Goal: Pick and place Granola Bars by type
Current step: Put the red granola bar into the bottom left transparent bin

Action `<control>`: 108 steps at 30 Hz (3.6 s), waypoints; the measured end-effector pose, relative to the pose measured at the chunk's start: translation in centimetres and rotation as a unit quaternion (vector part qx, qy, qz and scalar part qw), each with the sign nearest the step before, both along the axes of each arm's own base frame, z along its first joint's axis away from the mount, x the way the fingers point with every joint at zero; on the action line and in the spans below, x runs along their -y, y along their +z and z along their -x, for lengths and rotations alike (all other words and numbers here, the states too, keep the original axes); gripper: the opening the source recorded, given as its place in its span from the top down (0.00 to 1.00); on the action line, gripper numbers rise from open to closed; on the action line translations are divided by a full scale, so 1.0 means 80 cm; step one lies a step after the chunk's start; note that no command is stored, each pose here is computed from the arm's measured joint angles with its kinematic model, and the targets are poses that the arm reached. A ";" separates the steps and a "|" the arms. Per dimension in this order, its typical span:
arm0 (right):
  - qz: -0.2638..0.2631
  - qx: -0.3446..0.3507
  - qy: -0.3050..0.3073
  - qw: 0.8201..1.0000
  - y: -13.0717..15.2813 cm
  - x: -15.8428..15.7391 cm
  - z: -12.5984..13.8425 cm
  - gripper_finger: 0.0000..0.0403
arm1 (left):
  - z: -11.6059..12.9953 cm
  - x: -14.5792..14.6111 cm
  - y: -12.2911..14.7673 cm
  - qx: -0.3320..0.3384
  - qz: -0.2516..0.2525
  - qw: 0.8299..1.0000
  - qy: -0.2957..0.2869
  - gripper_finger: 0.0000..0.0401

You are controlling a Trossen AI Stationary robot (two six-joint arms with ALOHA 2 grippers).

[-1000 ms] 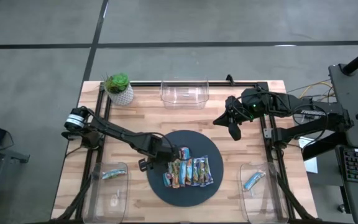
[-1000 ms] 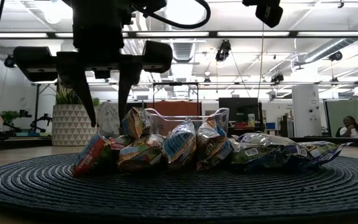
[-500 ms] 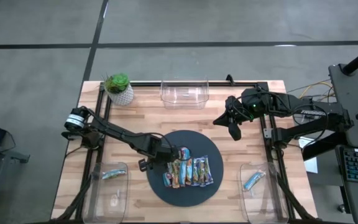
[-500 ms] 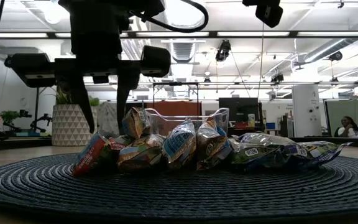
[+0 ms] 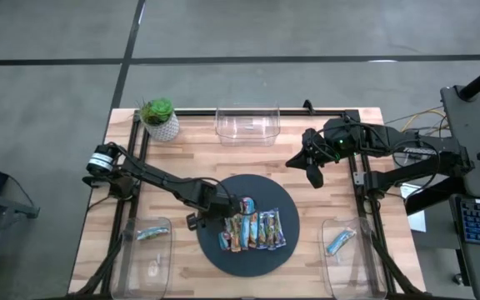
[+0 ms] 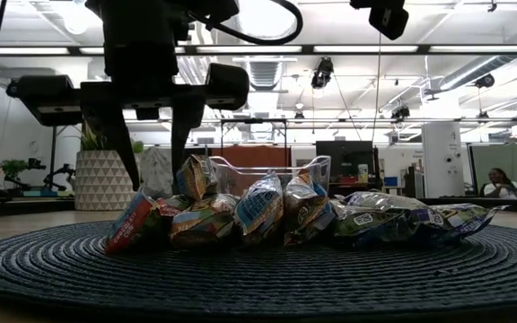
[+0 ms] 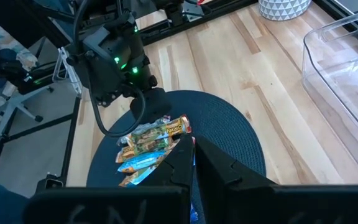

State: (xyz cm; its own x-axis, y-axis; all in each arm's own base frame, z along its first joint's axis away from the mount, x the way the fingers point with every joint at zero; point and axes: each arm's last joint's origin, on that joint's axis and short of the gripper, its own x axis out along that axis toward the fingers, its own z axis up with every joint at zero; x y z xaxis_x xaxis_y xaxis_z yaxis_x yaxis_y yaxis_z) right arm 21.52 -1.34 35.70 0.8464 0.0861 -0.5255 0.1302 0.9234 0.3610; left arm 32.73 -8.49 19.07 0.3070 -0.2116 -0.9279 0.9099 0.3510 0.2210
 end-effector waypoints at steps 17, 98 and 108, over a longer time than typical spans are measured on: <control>0.002 0.000 0.001 1.000 0.000 0.000 0.000 0.98 | 0.009 -0.001 -0.019 -0.008 0.002 1.000 -0.003 0.67; 0.023 -0.002 0.016 1.000 -0.001 0.000 0.000 0.98 | -0.020 0.008 -0.006 -0.023 -0.047 0.997 0.050 0.88; 0.035 0.000 0.023 0.999 -0.001 0.000 0.000 0.98 | -0.026 0.009 0.058 -0.063 -0.046 0.992 0.098 0.88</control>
State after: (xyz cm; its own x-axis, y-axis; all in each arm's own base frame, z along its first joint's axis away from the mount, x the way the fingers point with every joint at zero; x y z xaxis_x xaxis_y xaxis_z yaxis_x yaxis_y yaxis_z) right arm 21.49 -1.33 35.63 0.8421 0.0880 -0.5321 0.0877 0.9512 0.2960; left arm 34.80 -9.20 23.69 0.2145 -0.0712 -0.9741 0.8487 0.5072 0.1498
